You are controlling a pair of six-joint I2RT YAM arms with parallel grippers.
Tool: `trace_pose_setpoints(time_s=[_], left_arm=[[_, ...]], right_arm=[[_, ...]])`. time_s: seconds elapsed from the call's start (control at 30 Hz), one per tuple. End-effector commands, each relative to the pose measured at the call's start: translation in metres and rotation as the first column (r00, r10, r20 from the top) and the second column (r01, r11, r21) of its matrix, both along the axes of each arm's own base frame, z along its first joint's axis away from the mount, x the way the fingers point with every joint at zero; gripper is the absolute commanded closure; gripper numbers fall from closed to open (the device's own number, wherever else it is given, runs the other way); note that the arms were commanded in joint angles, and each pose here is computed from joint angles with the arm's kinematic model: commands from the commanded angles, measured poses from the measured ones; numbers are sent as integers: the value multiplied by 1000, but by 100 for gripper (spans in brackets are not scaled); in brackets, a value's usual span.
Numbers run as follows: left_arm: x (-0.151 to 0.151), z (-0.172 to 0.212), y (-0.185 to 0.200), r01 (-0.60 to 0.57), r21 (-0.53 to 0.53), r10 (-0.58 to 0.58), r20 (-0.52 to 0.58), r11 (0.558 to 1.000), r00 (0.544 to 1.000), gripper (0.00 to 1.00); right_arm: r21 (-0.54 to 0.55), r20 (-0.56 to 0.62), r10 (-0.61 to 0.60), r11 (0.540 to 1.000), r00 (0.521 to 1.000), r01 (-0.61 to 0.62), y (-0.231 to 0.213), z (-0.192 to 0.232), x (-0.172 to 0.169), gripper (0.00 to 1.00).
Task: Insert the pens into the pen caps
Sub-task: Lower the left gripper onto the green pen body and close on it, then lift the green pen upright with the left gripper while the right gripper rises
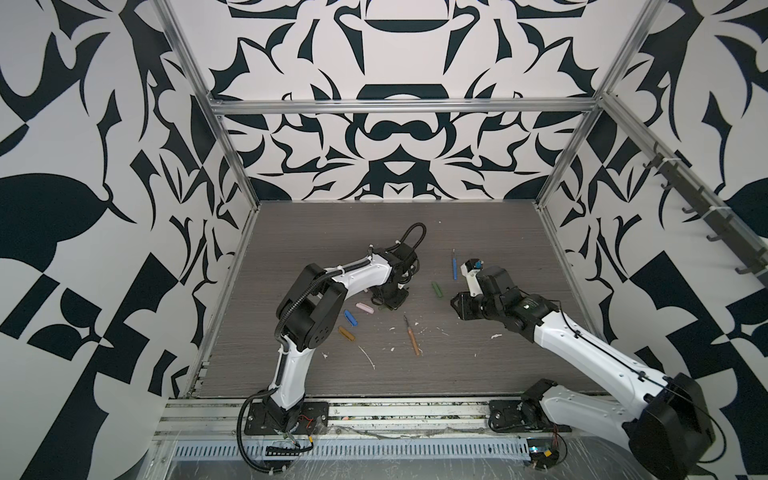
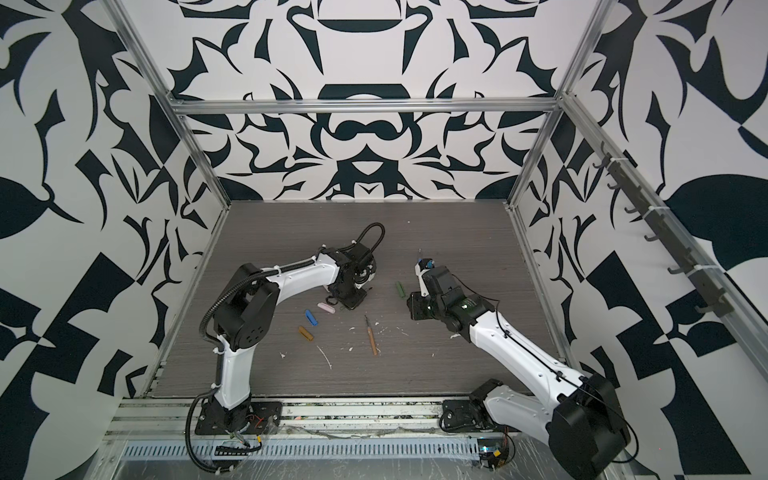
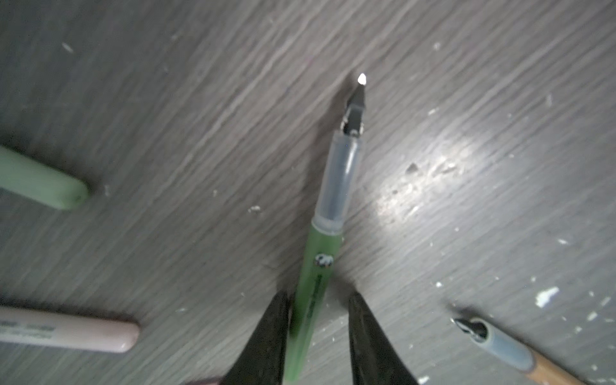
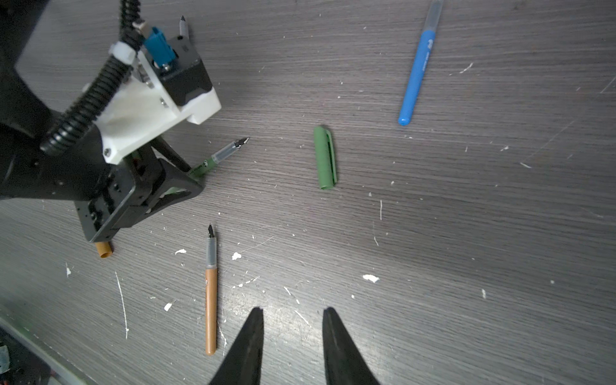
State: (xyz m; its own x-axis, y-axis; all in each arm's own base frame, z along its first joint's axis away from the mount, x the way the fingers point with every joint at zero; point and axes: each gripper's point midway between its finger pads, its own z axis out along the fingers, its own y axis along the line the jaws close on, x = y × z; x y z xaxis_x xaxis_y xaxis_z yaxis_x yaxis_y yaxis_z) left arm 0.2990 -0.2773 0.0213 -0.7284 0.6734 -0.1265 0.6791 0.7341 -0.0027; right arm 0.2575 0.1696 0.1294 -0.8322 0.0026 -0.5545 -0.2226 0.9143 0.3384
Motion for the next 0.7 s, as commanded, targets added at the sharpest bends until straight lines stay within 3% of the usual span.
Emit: trace_pose_setpoints(time_s=[0.0, 0.33, 0.47, 0.67], left_arm=[[-16, 4, 10, 7, 17, -7, -41, 1000, 999, 68], [-20, -8, 6, 22, 14, -22, -43, 1000, 999, 88], [-17, 4, -4, 28, -23, -27, 11, 999, 1000, 90], [-12, 33, -17, -4, -161, 18, 86, 987, 996, 93]], right_arm=[[27, 26, -6, 1000, 1000, 6, 2, 7, 3, 70], [55, 22, -10, 998, 1000, 9, 5, 9, 2, 71], [97, -22, -26, 995, 999, 28, 12, 8, 4, 70], [295, -18, 42, 955, 999, -35, 43, 24, 2, 67]])
